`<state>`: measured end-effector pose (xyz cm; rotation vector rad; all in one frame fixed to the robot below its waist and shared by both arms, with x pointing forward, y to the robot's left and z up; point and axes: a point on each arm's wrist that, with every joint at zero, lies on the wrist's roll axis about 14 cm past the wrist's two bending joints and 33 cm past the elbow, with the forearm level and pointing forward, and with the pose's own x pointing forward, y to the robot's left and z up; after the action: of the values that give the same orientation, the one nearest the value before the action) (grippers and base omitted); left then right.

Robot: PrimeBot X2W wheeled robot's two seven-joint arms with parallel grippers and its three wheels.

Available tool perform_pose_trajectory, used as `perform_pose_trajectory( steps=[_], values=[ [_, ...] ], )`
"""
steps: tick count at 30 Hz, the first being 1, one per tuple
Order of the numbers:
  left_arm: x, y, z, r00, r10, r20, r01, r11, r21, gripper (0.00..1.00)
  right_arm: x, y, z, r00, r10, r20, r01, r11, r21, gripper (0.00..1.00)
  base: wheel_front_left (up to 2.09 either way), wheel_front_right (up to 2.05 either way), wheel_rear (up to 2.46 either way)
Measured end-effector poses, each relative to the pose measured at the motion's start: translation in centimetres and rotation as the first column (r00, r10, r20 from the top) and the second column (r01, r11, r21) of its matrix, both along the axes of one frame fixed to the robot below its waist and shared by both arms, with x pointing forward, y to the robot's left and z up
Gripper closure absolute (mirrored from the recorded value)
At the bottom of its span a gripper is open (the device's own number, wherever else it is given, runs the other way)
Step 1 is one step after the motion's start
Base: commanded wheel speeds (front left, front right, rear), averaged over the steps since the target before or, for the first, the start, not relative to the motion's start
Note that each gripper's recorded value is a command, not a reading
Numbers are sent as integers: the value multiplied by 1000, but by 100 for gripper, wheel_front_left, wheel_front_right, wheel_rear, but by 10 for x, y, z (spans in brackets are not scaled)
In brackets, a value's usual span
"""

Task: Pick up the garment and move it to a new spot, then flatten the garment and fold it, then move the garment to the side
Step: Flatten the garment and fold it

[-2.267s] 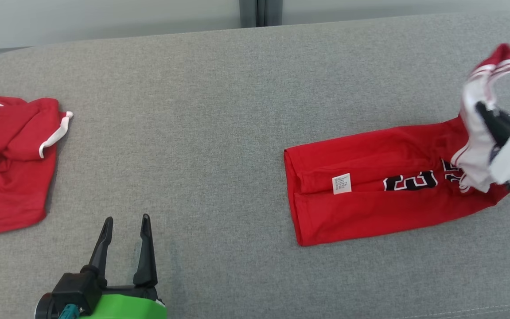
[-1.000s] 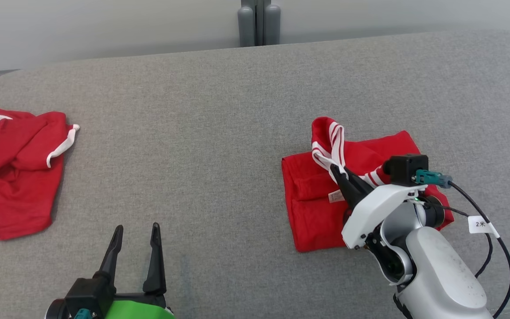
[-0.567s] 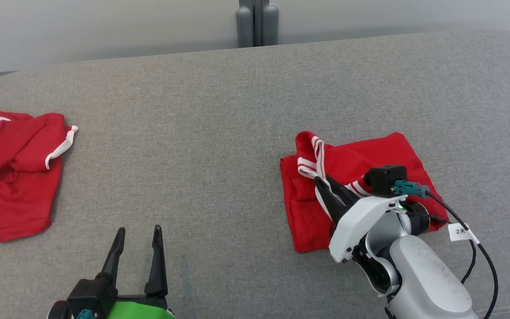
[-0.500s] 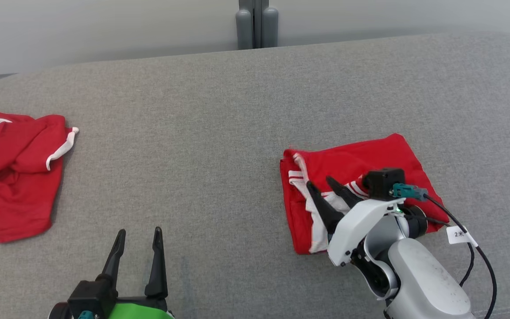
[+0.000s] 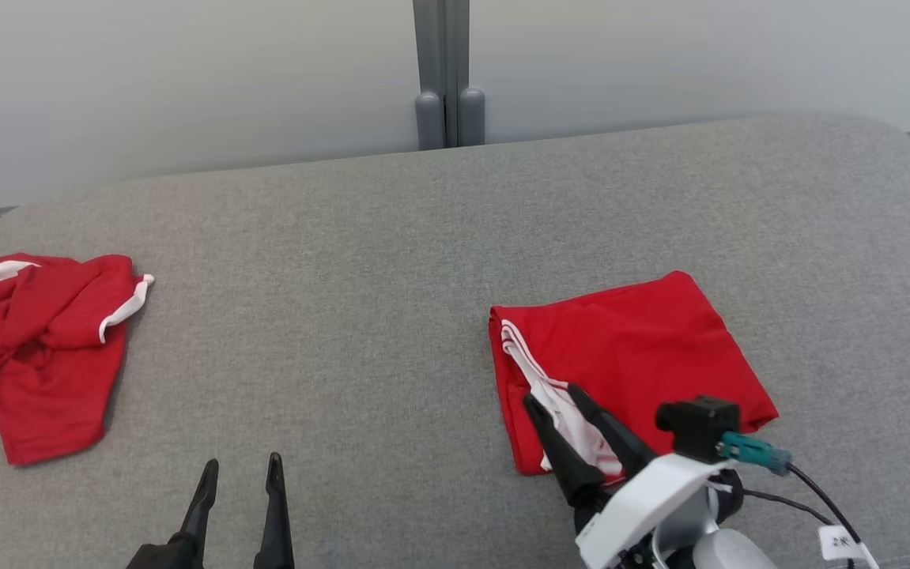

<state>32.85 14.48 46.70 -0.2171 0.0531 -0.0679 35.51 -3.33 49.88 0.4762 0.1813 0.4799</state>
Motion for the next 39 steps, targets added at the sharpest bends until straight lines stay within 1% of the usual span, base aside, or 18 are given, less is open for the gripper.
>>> perform_pose_trajectory(
  steps=[1, 2, 3, 6, 9, 10, 12, 14, 17, 20, 24, 30, 31, 32, 33, 34, 35, 39],
  values=[
    [-1, 0, 1, 1000, -1, 3, 1, 1000, -1, 0, -2, -7, 6, 999, -30, 22, 29, 999, 18, 0, 0, 0, 0],
    [-2, -1, 2, 1000, 0, 8, 0, 1000, -2, 0, -3, -27, 10, 993, -104, 47, 102, 994, 39, 0, 0, 0, 0],
    [-2, -1, 3, 1000, 0, 10, 0, 1000, -5, 0, -4, -40, 9, 988, -144, 57, 143, 989, 33, 0, 0, 0, 0],
    [-4, 2, 4, 1000, 11, 10, -11, 1000, -6, 0, -7, -94, 0, 954, -280, 108, 287, 956, -55, 0, 0, 0, 0],
    [-6, 4, 3, 1000, 18, 9, -18, 1000, -8, 0, -14, -143, -14, 911, -380, 160, 405, 898, -174, 0, 0, 0, 0],
    [-7, 4, 4, 1000, 21, 10, -21, 1000, -8, 0, -18, -156, -22, 904, -393, 171, 425, 874, -237, 0, 0, 0, 0],
    [-9, 7, 3, 1000, 29, 8, -29, 1000, -8, 0, -25, -179, -33, 882, -439, 170, 470, 831, -296, 0, 0, 0, 0],
    [-12, 9, 2, 999, 39, 5, -39, 999, -7, 0, -32, -191, -44, 878, -449, 163, 477, 803, -357, 0, 0, 0, 0],
    [-15, 14, 2, 998, 56, 3, -56, 998, -6, 0, -36, -205, -45, 856, -487, 172, 514, 770, -379, 0, 0, 0, 0],
    [-17, 16, 2, 998, 64, 3, -64, 998, -6, 0, -38, -206, -47, 852, -495, 170, 519, 762, -387, 0, 0, 0, 0],
    [-18, 17, 1, 998, 67, 2, -67, 998, -6, 0, -39, -200, -47, 854, -492, 167, 516, 768, -380, 0, 0, 0, 0],
    [-18, 18, 1, 998, 70, 0, -70, 998, -6, 0, -30, -177, -39, 879, -438, 189, 477, 802, -360, 0, 0, 0, 0],
    [-18, 18, 0, 998, 71, -1, -71, 997, -6, 0, -28, -169, -39, 888, -419, 187, 459, 813, -358, 14, 0, 0, 0],
    [-18, 18, 0, 997, 71, -2, -71, 997, -6, 0, -26, -160, -40, 900, -395, 183, 435, 826, -357, 45, 0, 0, 0],
    [-18, 18, 0, 997, 72, -2, -72, 997, -6, 0, -25, -151, -42, 912, -371, 177, 411, 838, -358, 72, 0, 0, 0],
    [-18, 19, 0, 997, 73, -3, -73, 997, -6, 0, -23, -140, -45, 924, -342, 169, 381, 852, -360, 89, 0, 0, 0],
    [-18, 19, -1, 997, 73, -5, -73, 997, -5, 0, -21, -129, -49, 937, -312, 155, 348, 864, -365, 100, 0, 0, 0],
    [-17, 19, -3, 997, 73, -13, -73, 997, -4, 0, -14, -101, -65, 969, -229, 96, 248, 885, -394, 100, 0, 0, 0]
  ],
)
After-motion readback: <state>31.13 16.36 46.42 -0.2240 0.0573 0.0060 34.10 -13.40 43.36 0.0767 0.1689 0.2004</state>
